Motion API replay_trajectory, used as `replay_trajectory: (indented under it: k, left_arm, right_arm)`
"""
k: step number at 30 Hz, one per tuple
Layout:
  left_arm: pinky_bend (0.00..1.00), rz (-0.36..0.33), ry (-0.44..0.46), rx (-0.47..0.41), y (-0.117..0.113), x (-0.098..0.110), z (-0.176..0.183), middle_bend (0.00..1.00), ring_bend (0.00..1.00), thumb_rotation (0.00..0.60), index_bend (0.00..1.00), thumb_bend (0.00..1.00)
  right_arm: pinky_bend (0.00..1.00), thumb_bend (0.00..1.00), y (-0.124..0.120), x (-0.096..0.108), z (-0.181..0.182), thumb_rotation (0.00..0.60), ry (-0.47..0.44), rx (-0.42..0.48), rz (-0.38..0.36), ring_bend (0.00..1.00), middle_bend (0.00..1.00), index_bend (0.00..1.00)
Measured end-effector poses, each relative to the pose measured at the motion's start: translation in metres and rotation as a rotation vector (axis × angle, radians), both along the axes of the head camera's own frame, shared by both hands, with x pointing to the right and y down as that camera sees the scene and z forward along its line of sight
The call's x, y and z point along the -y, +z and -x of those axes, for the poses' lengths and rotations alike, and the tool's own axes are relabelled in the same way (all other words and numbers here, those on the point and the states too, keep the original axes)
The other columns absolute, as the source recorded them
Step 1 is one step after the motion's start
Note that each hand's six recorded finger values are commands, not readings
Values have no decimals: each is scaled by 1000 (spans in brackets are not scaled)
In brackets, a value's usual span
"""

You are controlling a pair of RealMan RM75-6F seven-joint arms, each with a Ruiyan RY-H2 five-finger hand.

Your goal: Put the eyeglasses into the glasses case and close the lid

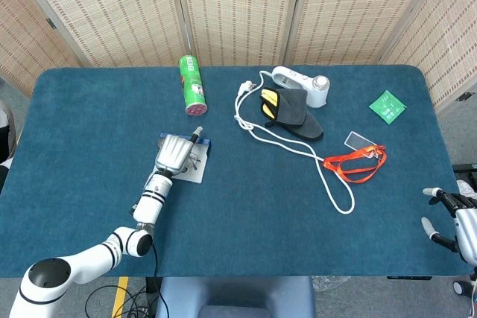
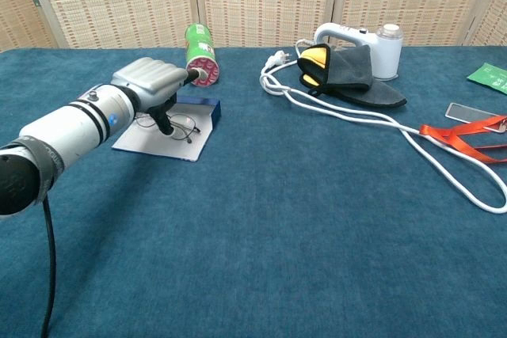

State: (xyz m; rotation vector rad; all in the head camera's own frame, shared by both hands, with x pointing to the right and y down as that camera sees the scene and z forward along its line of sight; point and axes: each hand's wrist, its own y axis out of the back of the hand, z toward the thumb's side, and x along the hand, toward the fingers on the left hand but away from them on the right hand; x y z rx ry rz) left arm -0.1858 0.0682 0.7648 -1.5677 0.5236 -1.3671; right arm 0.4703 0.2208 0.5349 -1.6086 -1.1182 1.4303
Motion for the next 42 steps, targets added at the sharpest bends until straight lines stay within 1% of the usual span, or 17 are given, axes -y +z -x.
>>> replay_trajectory:
  k: [4,8,12,16,23,33,42]
  left_arm:
    - [971,-28,1,36,3,8,3,882,869,600,99,246]
    - [971,-50,-20,61,5,17,9,881,869,600,99,246]
    - [971,-62,-59,53,6,21,16,882,869,600,99,245]
    - [971,-48,-96,30,8,19,23,881,869,600,99,245]
    - [971,-52,-69,60,9,18,24,881,869,600,99,244]
    - [971,-69,-56,113,12,27,20,881,868,600,99,245]
    - [970,-72,-95,172,17,38,28,881,867,600,99,241]
  right_arm:
    - [366,324,0,-1,-2,600,6,-3,1,390,439,292]
    - [366,324,0,-2,-4,600,13,-8,4,390,439,292]
    - [366,324,1,-2,-3,600,11,-7,6,390,439,292]
    - [366,325,1,0,-1,600,4,-2,4,390,439,292]
    - [366,324,2,0,-2,600,4,-4,6,390,439,291]
    - [366,324,2,-1,-3,600,11,-9,9,390,439,292]
    - [366,324,-2,-4,-7,600,22,-21,6,390,439,292]
